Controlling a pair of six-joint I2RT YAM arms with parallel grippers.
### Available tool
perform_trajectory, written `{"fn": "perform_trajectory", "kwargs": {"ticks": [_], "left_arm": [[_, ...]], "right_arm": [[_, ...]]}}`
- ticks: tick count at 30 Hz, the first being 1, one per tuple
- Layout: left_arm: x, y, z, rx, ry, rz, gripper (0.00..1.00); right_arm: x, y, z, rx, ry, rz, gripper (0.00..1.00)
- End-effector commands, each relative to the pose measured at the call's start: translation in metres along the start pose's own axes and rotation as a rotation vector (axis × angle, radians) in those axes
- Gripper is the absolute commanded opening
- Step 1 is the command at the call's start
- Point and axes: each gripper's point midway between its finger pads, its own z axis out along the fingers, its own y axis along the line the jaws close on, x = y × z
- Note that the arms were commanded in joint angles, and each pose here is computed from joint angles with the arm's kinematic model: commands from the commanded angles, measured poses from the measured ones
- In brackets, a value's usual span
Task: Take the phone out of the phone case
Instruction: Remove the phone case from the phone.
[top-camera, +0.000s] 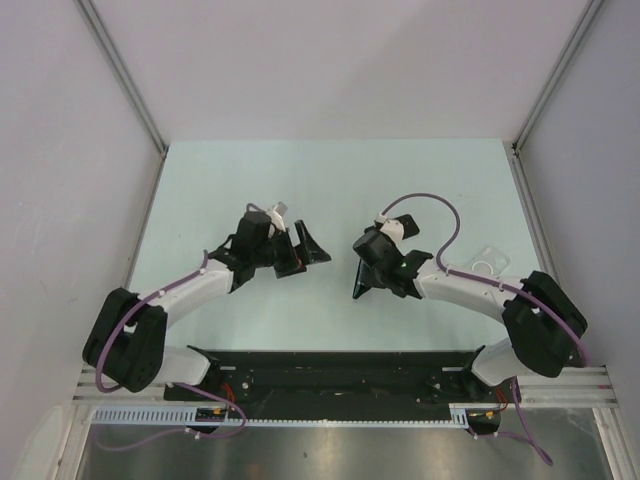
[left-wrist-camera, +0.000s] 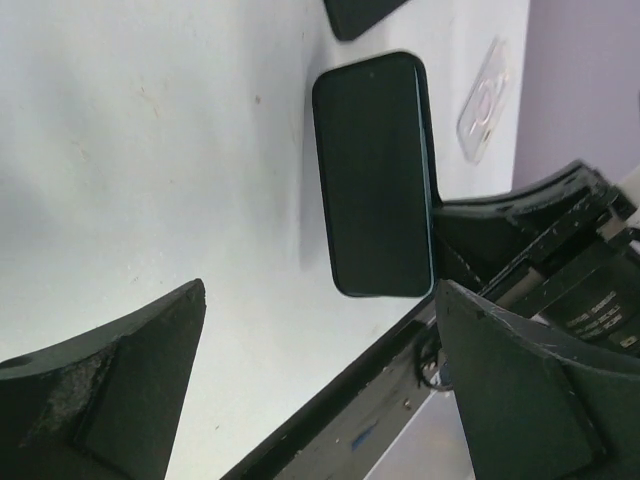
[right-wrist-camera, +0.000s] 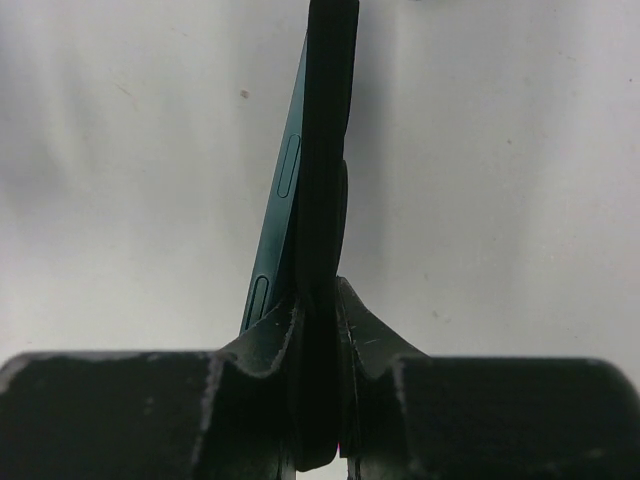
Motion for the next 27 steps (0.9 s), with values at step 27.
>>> {"fn": "perform_trajectory", "kwargs": {"ticks": [27], "left_arm": [[0.048, -0.072, 0.010, 0.046, -0.315, 0.684, 0.91]], "right_arm": [[-0.028, 0.031, 0.002, -0.033, 0.111, 0.062, 0.00]]}}
